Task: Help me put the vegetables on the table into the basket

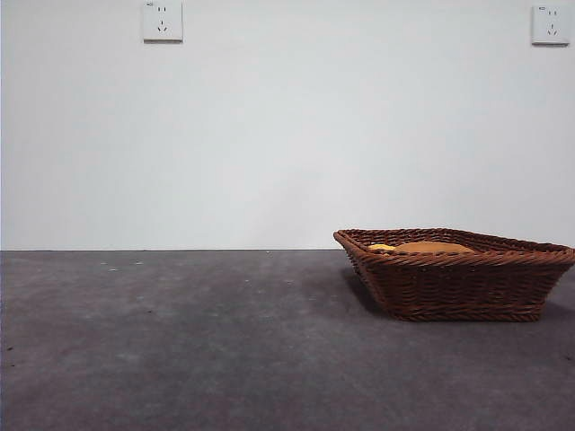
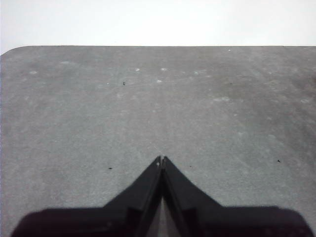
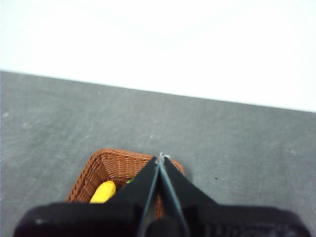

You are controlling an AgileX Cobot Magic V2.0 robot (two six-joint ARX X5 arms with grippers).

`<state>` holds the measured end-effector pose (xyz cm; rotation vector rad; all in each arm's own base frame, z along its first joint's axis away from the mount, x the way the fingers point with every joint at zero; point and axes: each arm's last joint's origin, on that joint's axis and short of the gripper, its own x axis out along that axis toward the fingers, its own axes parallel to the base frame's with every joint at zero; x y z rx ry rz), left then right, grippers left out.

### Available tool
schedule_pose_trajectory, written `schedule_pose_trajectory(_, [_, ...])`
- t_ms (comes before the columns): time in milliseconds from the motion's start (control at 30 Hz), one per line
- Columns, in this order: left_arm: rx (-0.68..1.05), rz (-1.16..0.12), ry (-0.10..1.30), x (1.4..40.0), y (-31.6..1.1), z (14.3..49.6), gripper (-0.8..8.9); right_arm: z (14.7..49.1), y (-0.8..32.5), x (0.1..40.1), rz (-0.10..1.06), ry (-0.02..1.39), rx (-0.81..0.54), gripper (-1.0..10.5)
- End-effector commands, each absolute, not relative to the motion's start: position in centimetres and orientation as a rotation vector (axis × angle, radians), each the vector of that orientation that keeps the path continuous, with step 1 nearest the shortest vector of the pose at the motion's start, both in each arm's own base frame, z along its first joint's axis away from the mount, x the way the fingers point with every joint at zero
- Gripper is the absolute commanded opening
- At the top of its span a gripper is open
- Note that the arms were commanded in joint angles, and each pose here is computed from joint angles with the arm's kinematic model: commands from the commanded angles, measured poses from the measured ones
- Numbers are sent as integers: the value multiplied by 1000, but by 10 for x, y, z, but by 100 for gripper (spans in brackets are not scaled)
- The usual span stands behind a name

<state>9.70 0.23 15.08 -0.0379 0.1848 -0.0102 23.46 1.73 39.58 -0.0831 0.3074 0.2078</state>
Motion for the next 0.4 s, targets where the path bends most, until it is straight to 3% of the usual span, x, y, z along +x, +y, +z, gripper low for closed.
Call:
schedule_pose_trajectory(33, [-42,-6,190,97,3,148,-3,361,15,209,201,320,-84,1])
schedule_pose_trajectory(233, [-42,-6,190,97,3,148,-3,295,3,154,116,243,-156,1])
schedule_pose_trajectory(400, [-42,-6,190,97,3,148,-3,234,-2,119,63,100,-157,1])
